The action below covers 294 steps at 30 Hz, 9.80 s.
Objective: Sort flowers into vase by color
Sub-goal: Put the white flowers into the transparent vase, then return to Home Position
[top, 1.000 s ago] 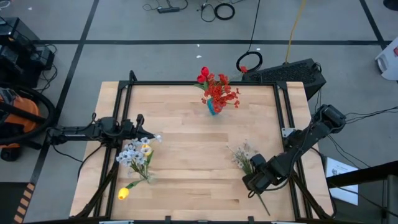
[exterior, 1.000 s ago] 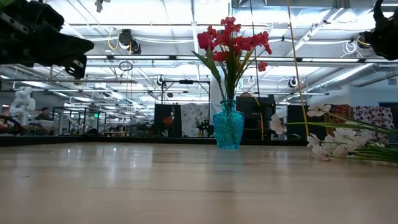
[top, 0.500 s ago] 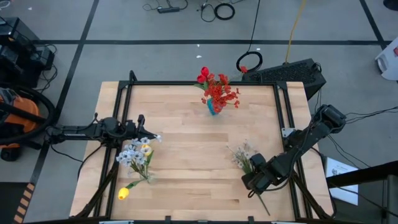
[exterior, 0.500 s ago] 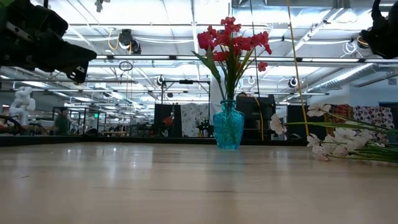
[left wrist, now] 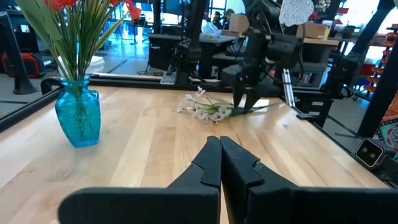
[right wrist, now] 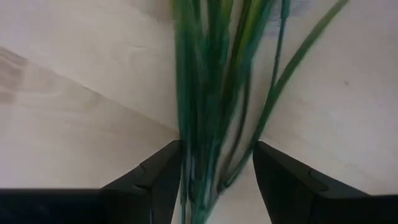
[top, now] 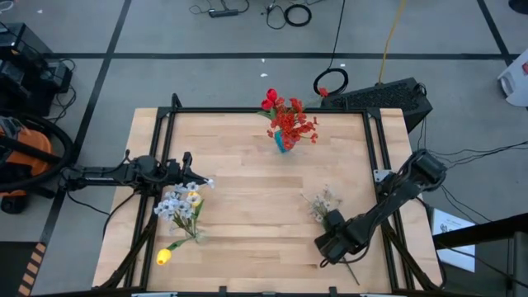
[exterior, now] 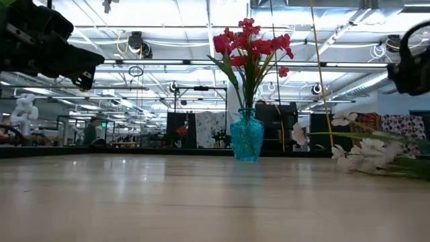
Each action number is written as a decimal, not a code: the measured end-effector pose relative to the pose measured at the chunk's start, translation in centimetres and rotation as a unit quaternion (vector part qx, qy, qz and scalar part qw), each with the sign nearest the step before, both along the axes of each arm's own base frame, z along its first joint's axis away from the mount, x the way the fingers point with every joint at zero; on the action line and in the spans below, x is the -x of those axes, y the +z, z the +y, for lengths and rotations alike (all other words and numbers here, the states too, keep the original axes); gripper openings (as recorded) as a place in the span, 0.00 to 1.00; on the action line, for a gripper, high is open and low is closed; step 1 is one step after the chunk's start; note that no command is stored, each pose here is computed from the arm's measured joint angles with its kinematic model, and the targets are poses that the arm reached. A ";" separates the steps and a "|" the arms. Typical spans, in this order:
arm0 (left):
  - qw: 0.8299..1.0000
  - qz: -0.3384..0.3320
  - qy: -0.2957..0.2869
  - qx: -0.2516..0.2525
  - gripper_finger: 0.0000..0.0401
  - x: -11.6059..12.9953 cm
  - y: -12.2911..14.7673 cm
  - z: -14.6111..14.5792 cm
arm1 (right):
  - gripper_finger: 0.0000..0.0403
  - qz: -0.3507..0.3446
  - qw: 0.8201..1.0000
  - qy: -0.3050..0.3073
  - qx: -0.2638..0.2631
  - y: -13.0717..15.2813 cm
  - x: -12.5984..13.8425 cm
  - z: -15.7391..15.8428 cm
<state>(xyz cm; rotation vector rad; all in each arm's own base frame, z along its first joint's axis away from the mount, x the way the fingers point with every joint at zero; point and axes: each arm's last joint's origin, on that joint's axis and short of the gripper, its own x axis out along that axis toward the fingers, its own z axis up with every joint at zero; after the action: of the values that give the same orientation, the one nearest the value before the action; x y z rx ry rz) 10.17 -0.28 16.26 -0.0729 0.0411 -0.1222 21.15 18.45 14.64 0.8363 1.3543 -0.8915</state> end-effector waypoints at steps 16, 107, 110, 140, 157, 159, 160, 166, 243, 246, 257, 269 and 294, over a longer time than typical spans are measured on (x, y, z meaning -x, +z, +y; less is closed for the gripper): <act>1.000 -0.001 0.000 0.000 0.00 0.0 0.0 0.0 | 0.03 -0.055 0.994 0.042 0.085 -1.5 -1.3 -0.5; 1.000 0.000 0.001 0.000 0.00 0.0 0.0 0.0 | 0.01 -0.738 0.437 0.347 0.380 9.2 -33.3 -3.7; 1.000 0.000 0.001 0.000 0.00 0.0 0.0 0.0 | 0.01 -0.734 0.440 0.352 0.380 8.6 -33.4 -3.7; 1.000 0.000 0.001 0.000 0.00 0.0 0.0 0.0 | 0.30 -0.662 0.514 0.423 0.345 4.8 -34.2 -2.7; 1.000 -0.001 0.001 0.000 0.00 0.0 0.0 0.0 | 0.45 -0.566 0.588 0.494 0.300 8.7 -32.5 -2.7; 1.000 0.000 0.001 0.000 0.00 0.0 0.0 0.0 | 0.45 -0.558 0.594 0.500 0.294 8.5 -32.5 -2.7; 1.000 0.000 0.001 0.000 0.00 0.0 0.0 0.0 | 0.45 -0.554 0.596 0.502 0.293 8.4 -32.5 -2.7; 1.000 0.000 0.001 0.000 0.00 0.0 0.0 0.0 | 0.45 -0.556 0.589 0.505 0.298 9.4 -32.1 -2.7; 1.000 -0.001 0.005 0.000 0.00 0.0 0.0 0.0 | 0.00 -0.598 0.665 0.280 0.349 2.0 7.3 -18.5; 1.000 0.000 0.004 0.000 0.00 0.0 0.0 0.0 | 0.00 -0.597 0.662 0.285 0.352 2.2 7.8 -18.5; 1.000 -0.001 0.005 0.000 0.00 0.0 0.0 0.0 | 0.00 -0.604 0.655 0.321 0.320 2.2 9.7 -18.3; 1.000 -0.001 0.004 0.000 0.00 0.0 0.0 0.0 | 0.00 -0.559 0.682 0.356 0.308 1.0 10.3 -18.3; 1.000 -0.001 0.004 0.000 0.00 0.0 0.0 0.0 | 0.00 -0.547 0.686 0.366 0.309 0.8 10.3 -18.3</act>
<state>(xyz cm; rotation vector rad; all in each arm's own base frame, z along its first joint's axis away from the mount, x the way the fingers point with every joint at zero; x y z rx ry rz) 10.18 -0.25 16.24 -0.0731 0.0393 -0.1134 10.90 0.19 15.40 0.1124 0.1633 -0.0489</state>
